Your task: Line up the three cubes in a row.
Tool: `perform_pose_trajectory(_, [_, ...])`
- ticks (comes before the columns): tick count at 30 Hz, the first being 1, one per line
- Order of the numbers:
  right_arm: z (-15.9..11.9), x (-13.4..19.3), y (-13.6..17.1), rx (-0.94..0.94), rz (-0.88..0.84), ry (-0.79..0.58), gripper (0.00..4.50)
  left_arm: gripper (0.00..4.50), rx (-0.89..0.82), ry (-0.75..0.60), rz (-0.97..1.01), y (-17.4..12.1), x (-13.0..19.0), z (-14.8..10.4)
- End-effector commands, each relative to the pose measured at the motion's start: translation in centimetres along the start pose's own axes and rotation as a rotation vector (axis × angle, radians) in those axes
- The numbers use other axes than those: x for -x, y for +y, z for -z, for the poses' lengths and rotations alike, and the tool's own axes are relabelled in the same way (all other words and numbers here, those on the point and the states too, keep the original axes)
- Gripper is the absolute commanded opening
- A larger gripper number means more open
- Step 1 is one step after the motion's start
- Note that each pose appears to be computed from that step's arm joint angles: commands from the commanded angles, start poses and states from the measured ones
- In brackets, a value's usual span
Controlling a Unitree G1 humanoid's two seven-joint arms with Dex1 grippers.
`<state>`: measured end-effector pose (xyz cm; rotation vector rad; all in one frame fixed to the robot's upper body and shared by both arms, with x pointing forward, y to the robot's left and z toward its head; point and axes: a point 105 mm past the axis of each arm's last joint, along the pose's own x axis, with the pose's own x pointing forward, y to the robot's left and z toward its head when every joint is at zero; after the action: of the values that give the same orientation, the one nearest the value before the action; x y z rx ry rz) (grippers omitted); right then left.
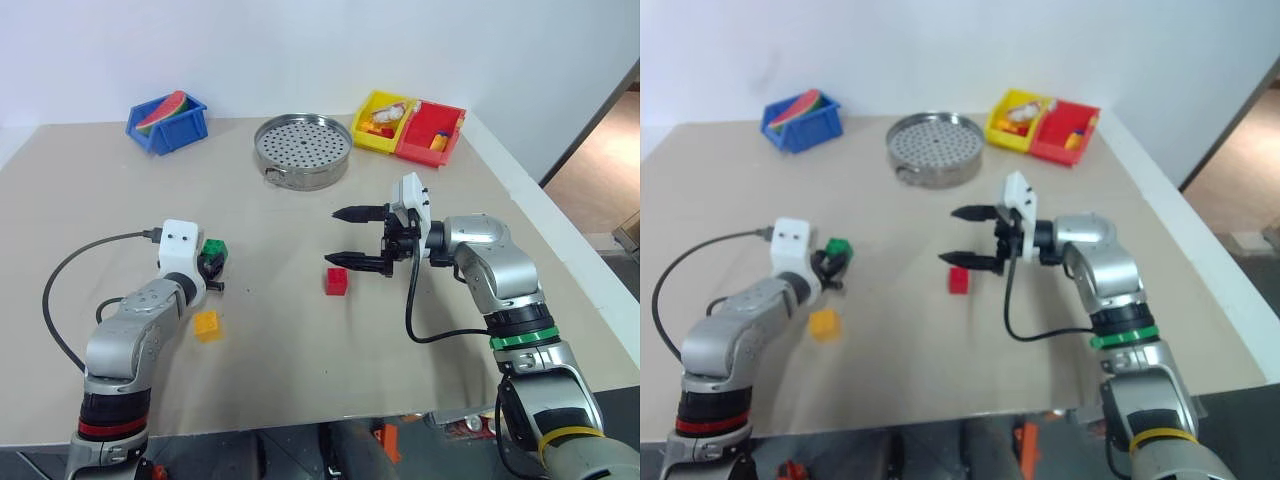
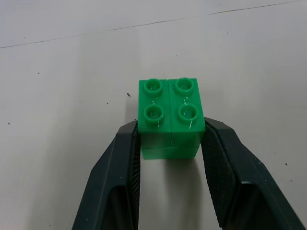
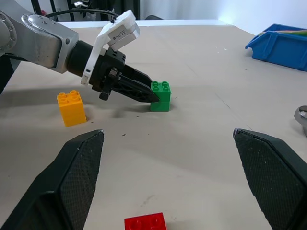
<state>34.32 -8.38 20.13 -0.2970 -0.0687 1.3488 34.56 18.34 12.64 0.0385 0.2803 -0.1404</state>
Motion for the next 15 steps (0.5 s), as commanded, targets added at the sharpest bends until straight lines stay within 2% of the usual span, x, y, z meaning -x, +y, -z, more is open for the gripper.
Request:
perform_pose_trajectory(1, [-1.1,0.4,-0.1,0.054,0.006,-0.015,4.50,1.25,-0.020,-0.029,-0.029,0.7,0.2,-1.0])
perform_pose_trajectory(10, [-1.0,0.4,0.0,0.065,0.006,-0.007,4.50,1.25,-0.070,-0.035,-0.031,1.2,0.2,-1.3])
perform_pose_trajectory(15, [-1.3,0.6,0.0,0.063,0.008,-0.015,4.50,1.25,-0.125,-0.090,0.043,1.2,0.8,-2.7])
